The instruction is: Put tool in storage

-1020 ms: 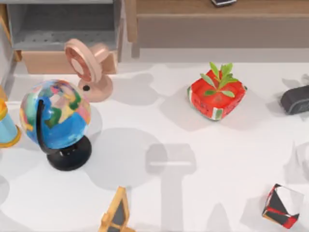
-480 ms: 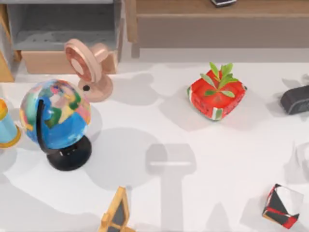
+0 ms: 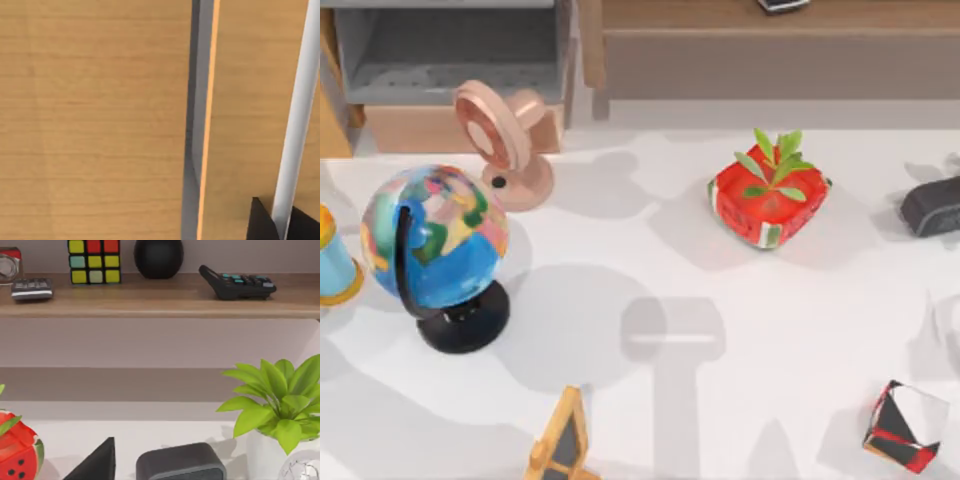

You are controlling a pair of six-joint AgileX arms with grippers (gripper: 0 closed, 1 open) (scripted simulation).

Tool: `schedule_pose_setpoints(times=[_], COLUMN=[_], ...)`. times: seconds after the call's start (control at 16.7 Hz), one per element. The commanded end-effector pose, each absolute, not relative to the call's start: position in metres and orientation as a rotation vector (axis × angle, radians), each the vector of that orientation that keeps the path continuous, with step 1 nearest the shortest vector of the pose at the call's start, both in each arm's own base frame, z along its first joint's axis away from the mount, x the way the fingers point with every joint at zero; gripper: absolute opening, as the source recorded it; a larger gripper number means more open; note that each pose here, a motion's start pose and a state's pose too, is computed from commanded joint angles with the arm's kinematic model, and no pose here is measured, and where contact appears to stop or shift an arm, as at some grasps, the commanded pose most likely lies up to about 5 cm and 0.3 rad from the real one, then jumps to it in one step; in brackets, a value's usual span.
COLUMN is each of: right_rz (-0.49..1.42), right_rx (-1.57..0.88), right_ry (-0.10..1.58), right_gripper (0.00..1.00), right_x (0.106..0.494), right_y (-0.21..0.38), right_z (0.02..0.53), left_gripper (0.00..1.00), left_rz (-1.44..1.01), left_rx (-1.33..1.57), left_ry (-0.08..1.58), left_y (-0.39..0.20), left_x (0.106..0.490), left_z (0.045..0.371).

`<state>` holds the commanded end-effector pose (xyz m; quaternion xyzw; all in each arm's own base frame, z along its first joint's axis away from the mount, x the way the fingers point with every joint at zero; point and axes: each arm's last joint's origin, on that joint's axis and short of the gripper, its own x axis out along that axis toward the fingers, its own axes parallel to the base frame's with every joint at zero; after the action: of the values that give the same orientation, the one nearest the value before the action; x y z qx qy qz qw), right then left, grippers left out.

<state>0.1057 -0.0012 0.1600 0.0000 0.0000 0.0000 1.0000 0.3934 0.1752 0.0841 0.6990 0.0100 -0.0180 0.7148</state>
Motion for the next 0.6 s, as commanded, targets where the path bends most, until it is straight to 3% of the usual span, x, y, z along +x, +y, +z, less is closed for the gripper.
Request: schedule_pose_setpoints(times=[0.3,0.6], right_rz=[0.0,0.0], right_rx=[0.0,0.0], right_ry=[0.0,0.0], right_gripper=[1.0,1.0], right_x=[0.106,0.106], right_y=[-0.001,-0.001], right_z=[0.16,0.16], left_gripper=[0.0,0.0], left_rz=[-0.022,-0.026], left_rx=[1.553,1.547], left_ry=[0.008,0.014], left_y=[0.175,0.174], left_x=[0.436,0.439], left_z=[0.091,0.089])
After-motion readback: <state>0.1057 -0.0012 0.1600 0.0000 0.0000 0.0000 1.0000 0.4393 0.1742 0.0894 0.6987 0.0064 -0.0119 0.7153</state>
